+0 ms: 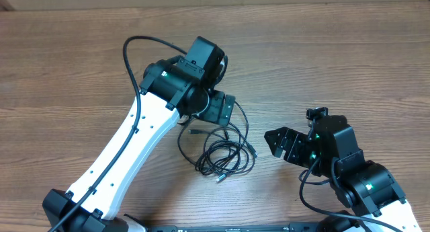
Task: Untangle cables
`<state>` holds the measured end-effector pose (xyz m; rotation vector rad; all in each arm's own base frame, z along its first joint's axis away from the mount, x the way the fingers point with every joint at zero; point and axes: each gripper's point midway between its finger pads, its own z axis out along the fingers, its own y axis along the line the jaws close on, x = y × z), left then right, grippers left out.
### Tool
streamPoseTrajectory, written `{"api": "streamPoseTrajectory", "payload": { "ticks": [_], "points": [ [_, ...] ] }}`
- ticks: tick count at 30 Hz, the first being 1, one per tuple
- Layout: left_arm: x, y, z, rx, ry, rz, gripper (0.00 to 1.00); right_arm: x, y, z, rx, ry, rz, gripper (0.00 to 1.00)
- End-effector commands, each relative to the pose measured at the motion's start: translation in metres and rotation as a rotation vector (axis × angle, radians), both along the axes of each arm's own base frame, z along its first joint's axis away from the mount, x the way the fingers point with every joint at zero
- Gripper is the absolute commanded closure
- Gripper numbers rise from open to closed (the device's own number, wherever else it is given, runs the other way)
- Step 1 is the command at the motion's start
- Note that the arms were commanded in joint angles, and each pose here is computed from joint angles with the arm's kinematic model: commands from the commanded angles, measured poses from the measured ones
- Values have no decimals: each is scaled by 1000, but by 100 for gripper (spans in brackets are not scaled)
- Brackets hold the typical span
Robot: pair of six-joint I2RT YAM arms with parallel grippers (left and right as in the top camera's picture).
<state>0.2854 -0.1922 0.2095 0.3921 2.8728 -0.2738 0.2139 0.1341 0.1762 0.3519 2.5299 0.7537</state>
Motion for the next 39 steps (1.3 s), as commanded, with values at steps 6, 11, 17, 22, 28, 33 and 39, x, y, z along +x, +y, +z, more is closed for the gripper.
{"api": "streamPoseTrajectory", "payload": {
  "ticks": [6, 11, 17, 22, 28, 33, 39],
  "points": [
    [-53, 0, -45, 105, 165, -182, 29, -1, -2, 0, -1, -3, -6, 13],
    [-72, -8, -97, 140, 191, -300, 27, -6, -4, -4, -12, 24, -7, 9],
    [-94, 0, -149, 144, 245, -316, 37, -10, -6, -2, -8, 19, -10, 7],
    [-94, -15, -166, 53, 221, -326, 42, -10, -6, -1, -5, 19, -10, 6],
    [-93, -24, -183, -13, 183, -339, 46, -11, -5, -1, 18, 38, -35, 6],
    [-100, -19, -196, -12, 194, -338, 96, -10, -3, 0, 74, 75, -99, 3],
    [-86, -34, -171, -54, 177, -339, 96, -9, -3, 0, 83, 84, -115, 0]
  ]
}}
